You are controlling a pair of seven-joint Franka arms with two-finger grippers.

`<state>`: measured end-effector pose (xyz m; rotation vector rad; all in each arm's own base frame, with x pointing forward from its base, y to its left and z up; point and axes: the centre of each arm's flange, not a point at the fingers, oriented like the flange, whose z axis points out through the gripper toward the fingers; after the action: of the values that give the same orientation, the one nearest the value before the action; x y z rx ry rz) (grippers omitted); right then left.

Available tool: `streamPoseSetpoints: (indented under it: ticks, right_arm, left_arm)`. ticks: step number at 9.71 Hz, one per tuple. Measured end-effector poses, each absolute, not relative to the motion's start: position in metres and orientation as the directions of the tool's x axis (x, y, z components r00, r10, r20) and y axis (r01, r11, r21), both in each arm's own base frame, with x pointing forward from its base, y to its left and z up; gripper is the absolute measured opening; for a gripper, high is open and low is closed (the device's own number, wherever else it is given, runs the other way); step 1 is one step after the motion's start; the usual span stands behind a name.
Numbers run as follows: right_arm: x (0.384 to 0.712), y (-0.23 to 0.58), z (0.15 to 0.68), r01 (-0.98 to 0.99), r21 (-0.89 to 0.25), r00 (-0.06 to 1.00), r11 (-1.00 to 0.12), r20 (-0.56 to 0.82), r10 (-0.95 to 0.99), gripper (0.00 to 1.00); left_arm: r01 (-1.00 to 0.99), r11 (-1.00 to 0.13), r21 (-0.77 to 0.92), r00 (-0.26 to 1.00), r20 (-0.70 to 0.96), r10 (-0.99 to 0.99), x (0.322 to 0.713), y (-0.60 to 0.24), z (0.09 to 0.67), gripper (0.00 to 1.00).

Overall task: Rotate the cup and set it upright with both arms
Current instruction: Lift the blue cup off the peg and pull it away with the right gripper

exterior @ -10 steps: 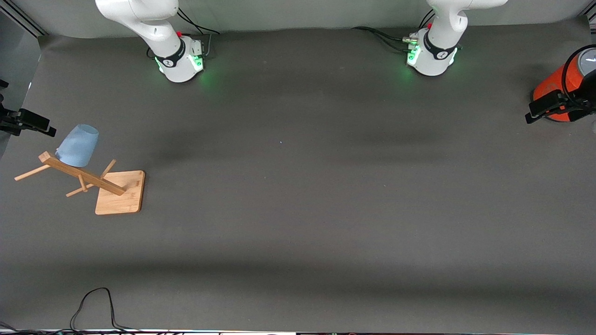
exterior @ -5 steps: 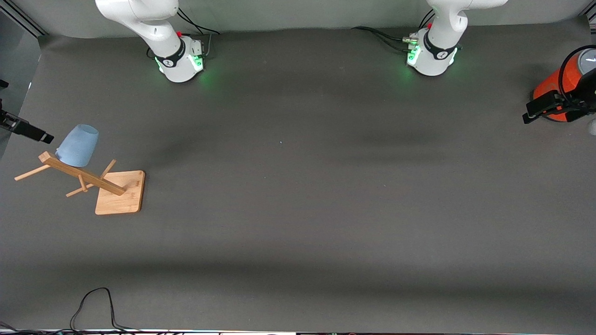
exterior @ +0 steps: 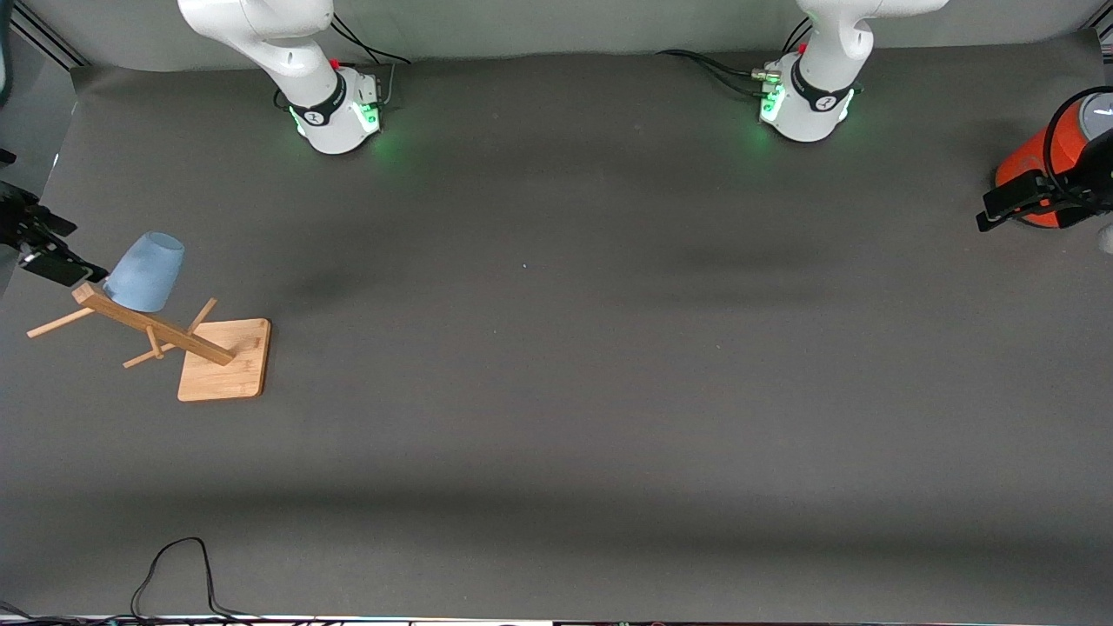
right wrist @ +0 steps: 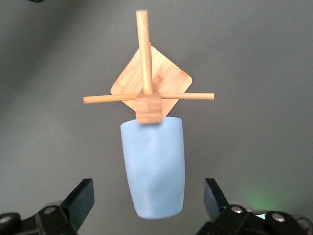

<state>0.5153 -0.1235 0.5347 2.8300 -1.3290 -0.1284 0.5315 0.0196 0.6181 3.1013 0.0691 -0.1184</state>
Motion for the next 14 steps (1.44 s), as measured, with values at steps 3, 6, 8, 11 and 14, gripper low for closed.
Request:
streamPoseSetpoints:
  ticks: [3, 6, 8, 11, 14]
  right_arm:
    - [0.510, -0.130, 0.477, -0.777, 0.037, 0.625, -0.628, -0.060, -0.778, 1.00]
    - [0.506, -0.130, 0.452, -0.786, 0.017, 0.616, -0.618, -0.062, -0.785, 1.00]
    - [0.505, -0.129, 0.447, -0.787, 0.015, 0.615, -0.617, -0.065, -0.786, 1.00]
    - [0.504, -0.128, 0.446, -0.790, 0.009, 0.612, -0.614, -0.072, -0.788, 0.85]
    - [0.505, -0.124, 0.447, -0.785, 0.006, 0.617, -0.619, -0.072, -0.784, 0.83]
  left_arm:
    - [0.046, -0.998, 0.036, 0.996, -0.077, 0.043, 0.532, 0.020, 0.618, 1.00]
    - [0.046, -0.998, 0.035, 0.996, -0.078, 0.043, 0.532, 0.019, 0.618, 1.00]
    - [0.045, -0.998, 0.035, 0.996, -0.078, 0.042, 0.532, 0.019, 0.618, 1.00]
    - [0.045, -0.998, 0.035, 0.996, -0.078, 0.042, 0.532, 0.019, 0.618, 1.00]
    - [0.045, -0.998, 0.035, 0.996, -0.078, 0.042, 0.532, 0.019, 0.618, 1.00]
